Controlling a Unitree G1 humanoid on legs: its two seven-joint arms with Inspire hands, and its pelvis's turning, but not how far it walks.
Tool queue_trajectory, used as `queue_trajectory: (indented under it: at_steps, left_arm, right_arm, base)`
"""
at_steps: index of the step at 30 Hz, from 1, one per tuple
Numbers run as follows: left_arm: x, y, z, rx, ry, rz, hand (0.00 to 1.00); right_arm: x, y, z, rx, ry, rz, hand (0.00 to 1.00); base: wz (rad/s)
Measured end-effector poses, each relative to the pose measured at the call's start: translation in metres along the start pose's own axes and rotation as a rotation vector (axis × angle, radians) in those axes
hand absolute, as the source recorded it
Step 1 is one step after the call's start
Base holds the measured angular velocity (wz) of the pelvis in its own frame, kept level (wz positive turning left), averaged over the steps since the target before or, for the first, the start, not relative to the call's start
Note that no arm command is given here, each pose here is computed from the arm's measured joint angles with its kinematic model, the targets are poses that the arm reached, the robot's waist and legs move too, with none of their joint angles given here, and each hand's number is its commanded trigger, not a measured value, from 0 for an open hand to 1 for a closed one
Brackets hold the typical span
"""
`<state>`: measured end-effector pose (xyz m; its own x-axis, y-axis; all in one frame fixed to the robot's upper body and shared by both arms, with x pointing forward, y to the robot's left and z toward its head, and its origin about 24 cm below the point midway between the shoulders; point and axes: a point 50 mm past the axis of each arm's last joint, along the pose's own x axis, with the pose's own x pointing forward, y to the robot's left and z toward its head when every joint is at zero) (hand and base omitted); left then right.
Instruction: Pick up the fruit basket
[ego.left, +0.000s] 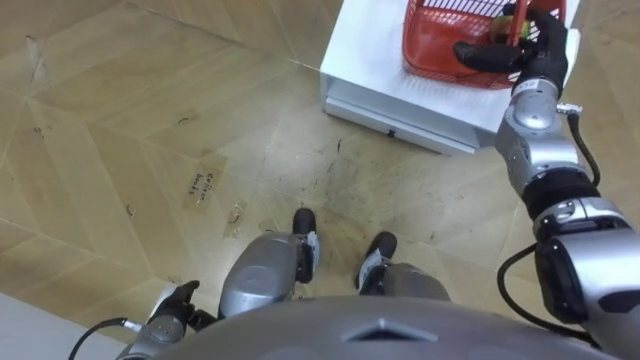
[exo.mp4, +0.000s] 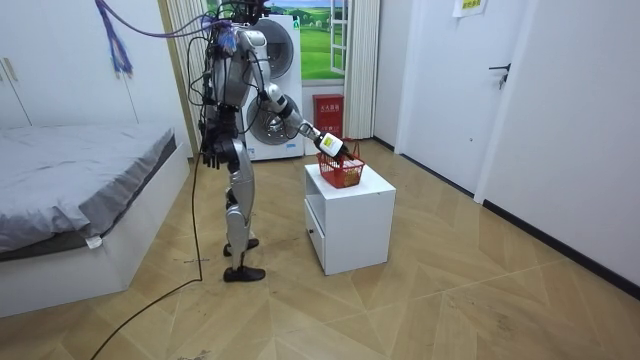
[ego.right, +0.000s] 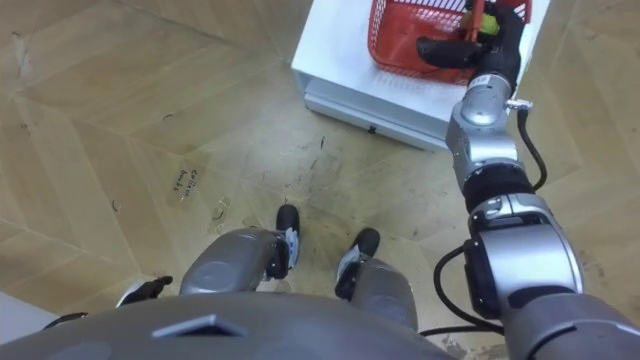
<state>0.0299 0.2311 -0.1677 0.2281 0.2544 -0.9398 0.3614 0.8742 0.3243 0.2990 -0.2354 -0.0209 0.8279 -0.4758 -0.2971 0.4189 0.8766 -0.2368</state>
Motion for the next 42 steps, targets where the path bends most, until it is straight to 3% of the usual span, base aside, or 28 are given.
queue_trajectory:
  at_steps: [18,33,42]
  left_arm:
    - [0.0,0.0,-0.001,-0.003,0.011,-0.006,0.0]
    - [-0.001,0.004,-0.008,-0.052,0.021,0.025,0.0]
    - [-0.002,0.009,-0.01,-0.106,0.022,0.061,0.0]
  right_arm:
    - [0.001,-0.003,0.005,0.006,-0.023,-0.004,0.0]
    - [-0.028,-0.022,-0.011,0.043,-0.085,0.03,0.0]
    - [-0.054,-0.032,-0.03,-0.021,-0.098,0.096,0.0]
  base:
    - [0.0]
    - [-0.04]
    - [-0.16]
